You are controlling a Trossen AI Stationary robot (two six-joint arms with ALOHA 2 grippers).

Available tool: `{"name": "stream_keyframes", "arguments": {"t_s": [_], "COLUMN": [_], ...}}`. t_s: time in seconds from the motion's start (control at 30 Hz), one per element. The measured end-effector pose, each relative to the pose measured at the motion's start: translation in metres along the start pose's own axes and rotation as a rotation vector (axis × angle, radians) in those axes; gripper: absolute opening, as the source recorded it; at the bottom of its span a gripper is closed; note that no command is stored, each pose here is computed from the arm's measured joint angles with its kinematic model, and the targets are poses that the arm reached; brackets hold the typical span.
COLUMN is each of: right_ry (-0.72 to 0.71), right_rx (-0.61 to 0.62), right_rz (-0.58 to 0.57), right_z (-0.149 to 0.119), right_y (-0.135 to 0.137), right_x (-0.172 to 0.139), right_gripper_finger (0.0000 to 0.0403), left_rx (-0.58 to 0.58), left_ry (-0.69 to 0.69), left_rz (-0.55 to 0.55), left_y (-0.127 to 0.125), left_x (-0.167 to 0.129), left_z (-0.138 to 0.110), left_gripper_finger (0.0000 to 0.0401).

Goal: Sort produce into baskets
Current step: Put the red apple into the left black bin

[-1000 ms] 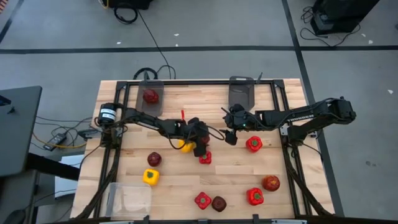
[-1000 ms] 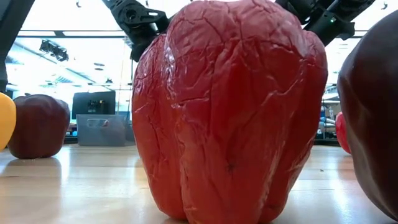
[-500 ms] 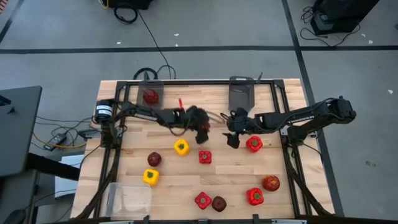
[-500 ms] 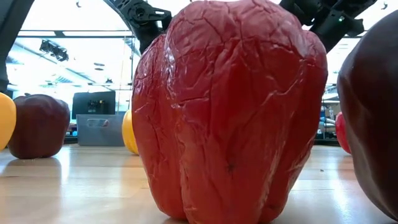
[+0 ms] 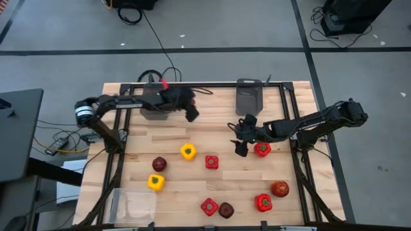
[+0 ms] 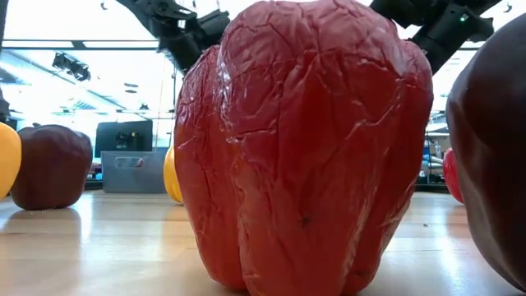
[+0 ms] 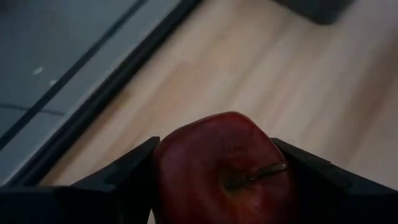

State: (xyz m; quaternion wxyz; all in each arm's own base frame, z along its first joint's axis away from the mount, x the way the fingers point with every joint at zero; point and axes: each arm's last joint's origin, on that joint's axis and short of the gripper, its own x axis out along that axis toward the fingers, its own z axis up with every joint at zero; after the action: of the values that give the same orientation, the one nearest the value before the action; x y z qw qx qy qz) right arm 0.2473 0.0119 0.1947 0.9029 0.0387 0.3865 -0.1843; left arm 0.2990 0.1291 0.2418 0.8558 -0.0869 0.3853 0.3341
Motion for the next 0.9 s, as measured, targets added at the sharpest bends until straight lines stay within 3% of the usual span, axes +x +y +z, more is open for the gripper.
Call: {"name": "stream_keyframes", "arguments": {"t_s": [0.37, 0.57, 0.9], "right_ry": [-0.025, -0.049, -0.062], "right_rx": [0.005, 0.007, 0.026], "right_rz": [-0.008, -0.014, -0.008], "right_z": [0.002, 0.004, 0.006], "right_y": [0.001, 0.001, 0.001], "right_x": [0.000, 0.000, 0.000], "right_gripper_finger": [0.0323, 0.0323, 0.0323], "left_rx": [-0.240, -0.289, -0.347], "left_ry": [-0.030, 0.014, -0.012], "left_rz": [0.278, 0.337, 0.387], "left_y": [0.084, 0.105, 0.126], "left_x": [-0.005, 0.010, 0.015], "left_z": [-0.039, -0.050, -0.054], "left_gripper_finger": [0.0286, 0.0299, 0.0386]}}
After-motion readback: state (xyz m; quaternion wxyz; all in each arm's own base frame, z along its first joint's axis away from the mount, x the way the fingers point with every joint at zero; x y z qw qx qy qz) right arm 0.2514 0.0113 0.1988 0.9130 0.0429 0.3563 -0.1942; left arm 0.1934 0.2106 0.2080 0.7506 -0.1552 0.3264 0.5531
